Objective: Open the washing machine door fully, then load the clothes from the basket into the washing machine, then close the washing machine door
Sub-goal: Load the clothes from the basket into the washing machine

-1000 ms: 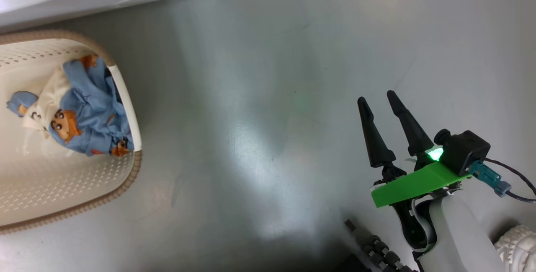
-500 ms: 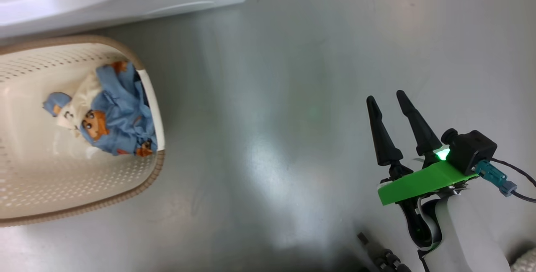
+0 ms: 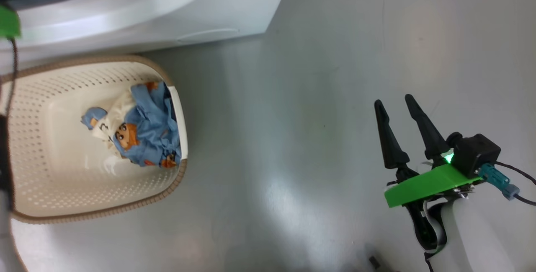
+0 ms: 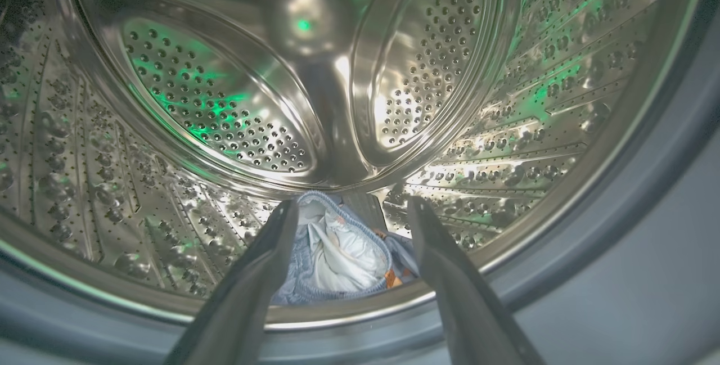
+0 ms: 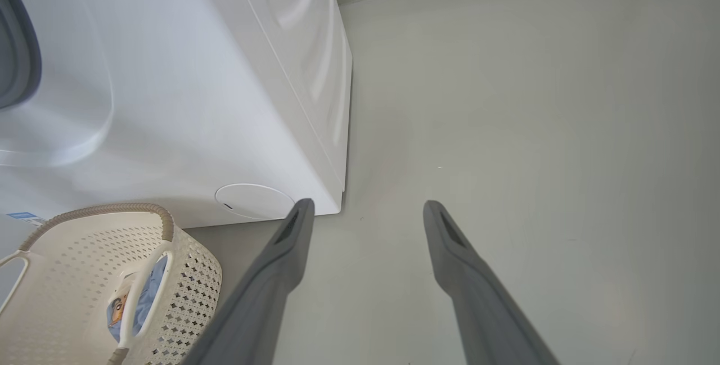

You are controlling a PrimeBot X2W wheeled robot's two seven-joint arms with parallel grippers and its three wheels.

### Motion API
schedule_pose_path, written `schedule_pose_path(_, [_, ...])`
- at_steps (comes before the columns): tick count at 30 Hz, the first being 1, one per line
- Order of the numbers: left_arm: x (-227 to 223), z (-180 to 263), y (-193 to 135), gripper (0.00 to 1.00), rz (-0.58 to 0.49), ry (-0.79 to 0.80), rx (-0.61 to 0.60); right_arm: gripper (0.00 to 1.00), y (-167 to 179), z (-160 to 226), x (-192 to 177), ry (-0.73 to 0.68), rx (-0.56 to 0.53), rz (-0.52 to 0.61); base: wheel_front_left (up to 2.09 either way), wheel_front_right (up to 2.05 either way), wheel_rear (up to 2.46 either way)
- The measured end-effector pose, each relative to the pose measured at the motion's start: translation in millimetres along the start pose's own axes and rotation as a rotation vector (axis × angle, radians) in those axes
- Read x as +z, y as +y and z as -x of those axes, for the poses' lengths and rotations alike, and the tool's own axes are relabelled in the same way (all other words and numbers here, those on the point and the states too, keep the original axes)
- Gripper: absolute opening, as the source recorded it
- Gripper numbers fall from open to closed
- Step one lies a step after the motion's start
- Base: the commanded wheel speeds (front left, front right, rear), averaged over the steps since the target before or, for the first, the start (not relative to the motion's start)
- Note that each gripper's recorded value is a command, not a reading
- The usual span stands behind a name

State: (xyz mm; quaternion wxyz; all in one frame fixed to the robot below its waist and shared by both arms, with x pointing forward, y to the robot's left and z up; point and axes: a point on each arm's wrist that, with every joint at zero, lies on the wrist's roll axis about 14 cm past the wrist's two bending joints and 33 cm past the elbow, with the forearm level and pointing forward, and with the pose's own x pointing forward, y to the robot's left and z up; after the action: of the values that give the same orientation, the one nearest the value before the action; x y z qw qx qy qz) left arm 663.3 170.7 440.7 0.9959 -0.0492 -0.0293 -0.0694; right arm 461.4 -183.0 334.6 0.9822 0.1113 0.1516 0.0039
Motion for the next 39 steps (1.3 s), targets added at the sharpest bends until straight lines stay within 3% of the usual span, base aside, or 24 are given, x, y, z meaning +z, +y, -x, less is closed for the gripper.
schedule_pose_path(22, [59,152,0,1.00,0.044,-0.054,0.105,1.00,-2,67,74,-0.175,-0.029,0.100,0.00,0.00,0.00])
schedule_pose_path(39, [63,271,21,1.00,-0.001,0.011,0.283,1.00,-6,119,109,-0.286,-0.055,0.156,0.00,0.00,0.00])
